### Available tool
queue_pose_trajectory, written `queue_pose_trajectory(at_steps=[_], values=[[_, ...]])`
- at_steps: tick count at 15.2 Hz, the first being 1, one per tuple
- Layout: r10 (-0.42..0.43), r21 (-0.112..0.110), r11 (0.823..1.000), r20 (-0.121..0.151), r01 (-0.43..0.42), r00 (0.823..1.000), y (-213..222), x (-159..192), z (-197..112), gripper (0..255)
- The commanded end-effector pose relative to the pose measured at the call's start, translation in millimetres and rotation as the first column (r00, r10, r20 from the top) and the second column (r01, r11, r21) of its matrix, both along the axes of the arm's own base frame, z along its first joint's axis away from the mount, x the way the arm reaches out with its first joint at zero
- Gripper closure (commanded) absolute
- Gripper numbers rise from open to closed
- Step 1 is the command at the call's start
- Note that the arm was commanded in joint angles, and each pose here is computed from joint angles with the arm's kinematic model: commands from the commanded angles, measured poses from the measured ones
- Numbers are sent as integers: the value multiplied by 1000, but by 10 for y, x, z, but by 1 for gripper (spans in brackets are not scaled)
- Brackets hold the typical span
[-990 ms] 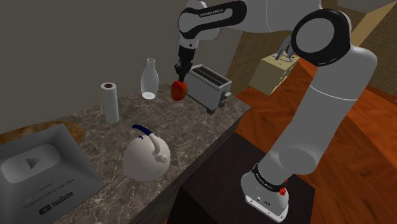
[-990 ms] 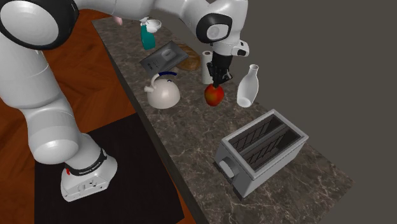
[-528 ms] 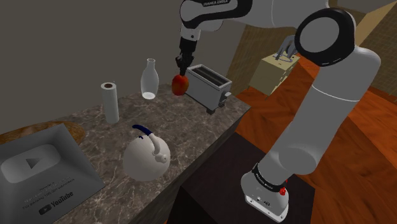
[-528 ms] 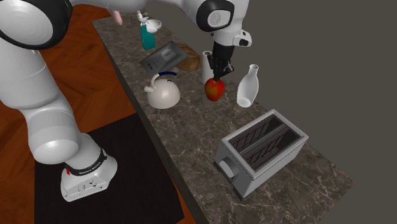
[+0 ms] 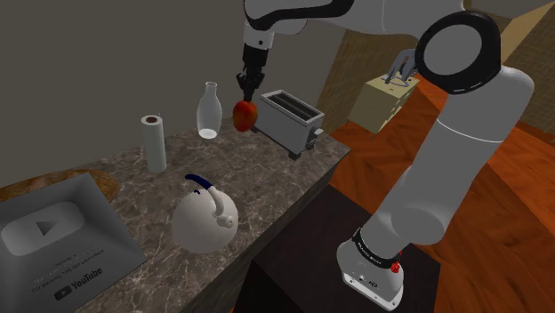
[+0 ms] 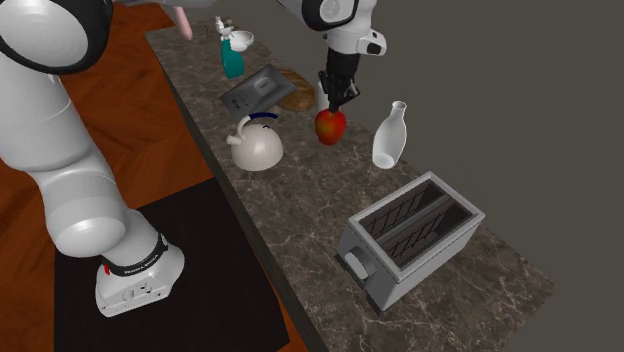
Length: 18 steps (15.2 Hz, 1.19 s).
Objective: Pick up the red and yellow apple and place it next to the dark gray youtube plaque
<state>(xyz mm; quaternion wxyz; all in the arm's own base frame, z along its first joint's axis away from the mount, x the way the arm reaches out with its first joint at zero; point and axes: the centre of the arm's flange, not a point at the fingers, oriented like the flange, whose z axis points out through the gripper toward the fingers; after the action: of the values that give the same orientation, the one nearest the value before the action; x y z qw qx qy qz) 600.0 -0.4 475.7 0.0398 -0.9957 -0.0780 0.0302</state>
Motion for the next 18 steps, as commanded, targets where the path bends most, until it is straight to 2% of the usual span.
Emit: queue_pose_trajectory(at_steps=[1, 18], values=[[-1, 0, 1000, 0, 1, 1000, 262, 23, 27, 255], [-1, 0, 1000, 0, 1, 1000, 2496, 222, 38, 255]])
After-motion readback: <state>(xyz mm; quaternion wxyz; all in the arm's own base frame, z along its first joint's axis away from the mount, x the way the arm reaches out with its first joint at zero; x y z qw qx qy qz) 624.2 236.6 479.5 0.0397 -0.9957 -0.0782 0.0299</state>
